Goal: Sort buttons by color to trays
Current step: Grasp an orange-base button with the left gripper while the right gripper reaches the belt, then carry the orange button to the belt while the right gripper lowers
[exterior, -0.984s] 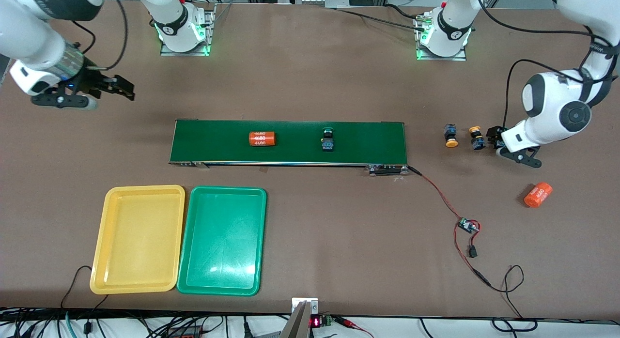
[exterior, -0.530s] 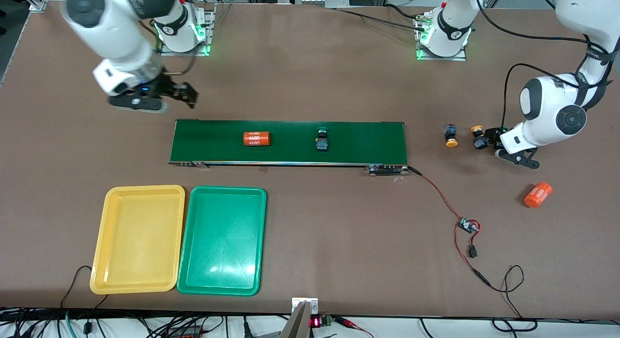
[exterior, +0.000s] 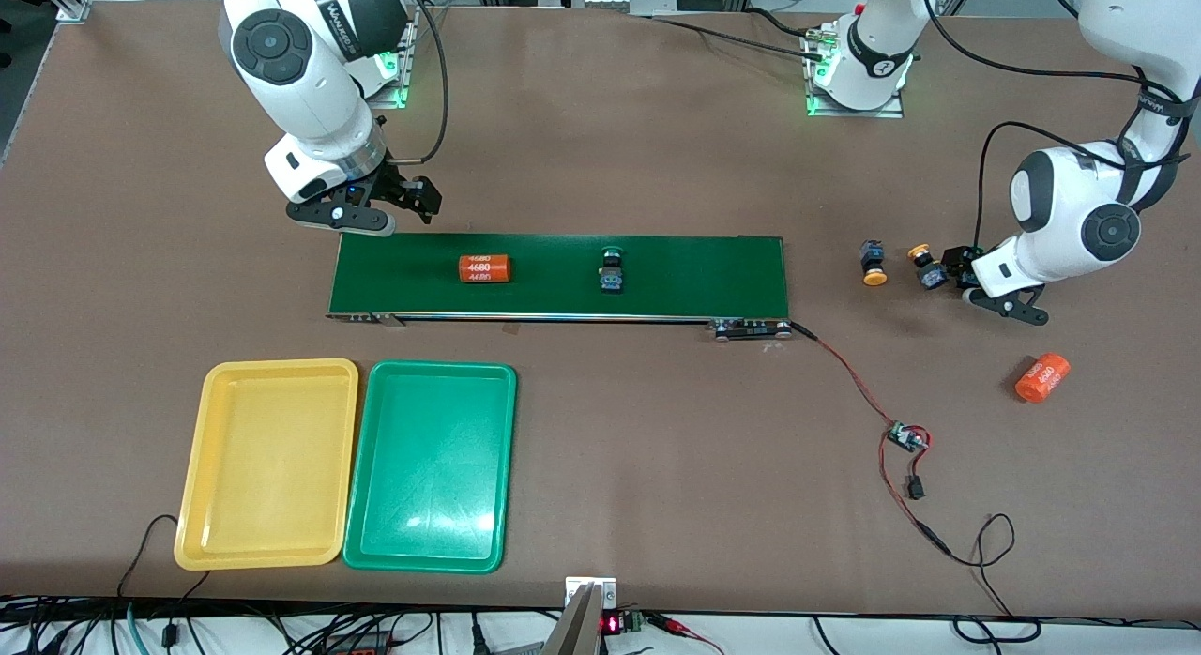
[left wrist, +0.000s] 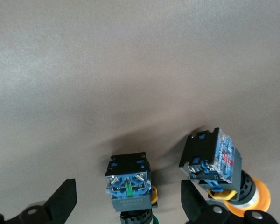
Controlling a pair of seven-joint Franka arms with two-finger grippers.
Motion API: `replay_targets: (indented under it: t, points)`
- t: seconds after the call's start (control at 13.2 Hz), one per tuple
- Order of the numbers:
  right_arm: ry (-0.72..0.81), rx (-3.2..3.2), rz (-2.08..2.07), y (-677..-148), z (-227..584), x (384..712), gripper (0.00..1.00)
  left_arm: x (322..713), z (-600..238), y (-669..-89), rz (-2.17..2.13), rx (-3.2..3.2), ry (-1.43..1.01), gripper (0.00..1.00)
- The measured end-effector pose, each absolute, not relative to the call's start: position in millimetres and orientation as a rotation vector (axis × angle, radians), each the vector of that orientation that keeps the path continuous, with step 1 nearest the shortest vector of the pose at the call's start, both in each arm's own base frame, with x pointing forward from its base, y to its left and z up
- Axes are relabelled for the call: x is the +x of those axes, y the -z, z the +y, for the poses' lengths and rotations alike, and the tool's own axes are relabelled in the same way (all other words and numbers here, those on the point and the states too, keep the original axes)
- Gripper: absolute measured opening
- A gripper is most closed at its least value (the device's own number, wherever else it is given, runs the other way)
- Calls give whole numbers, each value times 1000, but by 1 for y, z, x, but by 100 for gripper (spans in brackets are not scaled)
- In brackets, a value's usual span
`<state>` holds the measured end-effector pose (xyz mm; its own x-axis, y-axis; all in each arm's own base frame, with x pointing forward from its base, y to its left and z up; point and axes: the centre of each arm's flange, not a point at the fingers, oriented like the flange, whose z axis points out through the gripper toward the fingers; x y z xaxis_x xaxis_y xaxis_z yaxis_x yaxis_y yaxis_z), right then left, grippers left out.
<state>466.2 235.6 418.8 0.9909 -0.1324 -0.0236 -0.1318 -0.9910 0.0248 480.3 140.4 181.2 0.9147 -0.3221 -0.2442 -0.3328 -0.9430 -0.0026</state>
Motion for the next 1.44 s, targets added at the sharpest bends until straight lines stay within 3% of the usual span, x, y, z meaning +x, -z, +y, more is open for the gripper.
replay_targets:
  t: [0.45, 0.61, 0.98, 1.21, 1.44]
  points:
    - [31, 3112, -243, -421, 226, 475, 100, 477, 142, -177, 513, -3034, -404, 100]
    - [12, 3118, -261, -429, 223, 481, 100, 476, 142, -173, 513, -3035, -412, 95]
    - [17, 3107, -351, -432, 208, 490, 100, 477, 142, -173, 515, -3034, -407, 41]
    - [40, 3097, -338, -422, 213, 490, 100, 482, 141, -179, 518, -3031, -388, 41]
    - [48, 3092, -333, -413, 216, 493, 100, 500, 123, -227, 564, -3009, -425, 41]
